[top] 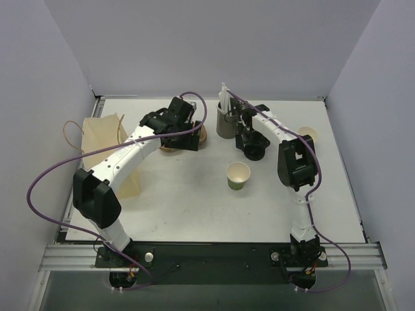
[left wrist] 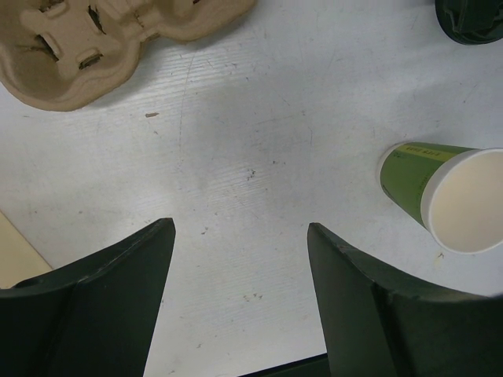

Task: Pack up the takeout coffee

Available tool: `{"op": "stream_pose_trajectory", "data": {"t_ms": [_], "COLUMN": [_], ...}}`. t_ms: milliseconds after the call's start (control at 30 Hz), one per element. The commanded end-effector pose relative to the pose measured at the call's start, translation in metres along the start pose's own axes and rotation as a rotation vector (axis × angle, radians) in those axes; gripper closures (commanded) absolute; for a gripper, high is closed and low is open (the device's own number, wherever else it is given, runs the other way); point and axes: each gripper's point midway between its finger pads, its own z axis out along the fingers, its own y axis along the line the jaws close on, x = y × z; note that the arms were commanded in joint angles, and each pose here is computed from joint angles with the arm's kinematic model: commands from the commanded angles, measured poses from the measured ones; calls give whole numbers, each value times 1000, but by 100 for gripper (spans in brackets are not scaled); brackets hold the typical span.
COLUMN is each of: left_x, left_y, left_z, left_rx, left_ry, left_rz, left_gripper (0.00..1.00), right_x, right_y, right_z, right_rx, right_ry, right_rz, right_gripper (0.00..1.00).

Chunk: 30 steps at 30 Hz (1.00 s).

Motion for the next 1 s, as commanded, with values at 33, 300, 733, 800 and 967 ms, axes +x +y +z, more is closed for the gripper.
{"op": "stream_pose_trajectory", "data": {"t_ms": [33,300,733,800,967], "left_x": [-15,-16,-16,-15,-14], "left_y": [-5,-5,-4,-4,-4], "left_z": [-6,-5,-3,-3,-1], "left_rx": [19,15,15,14,14], "left_ry": [-27,-26,-18,-15,-11], "left_rz": [6,10,15,15,16], "left_gripper": [21,21,21,21,21], "right_x": [-1,-7,-9,-9,-7], "right_y": [-8,-12,-19,-19,-17], "right_z": [-3,-16,-23,-23,-17], "right_rx": [36,33,23,20,2], "right_ry": [9,-23,-45,-46,-27], "right_rz": [-3,11,42,45,51], "right_gripper": [18,18,16,16,18]}}
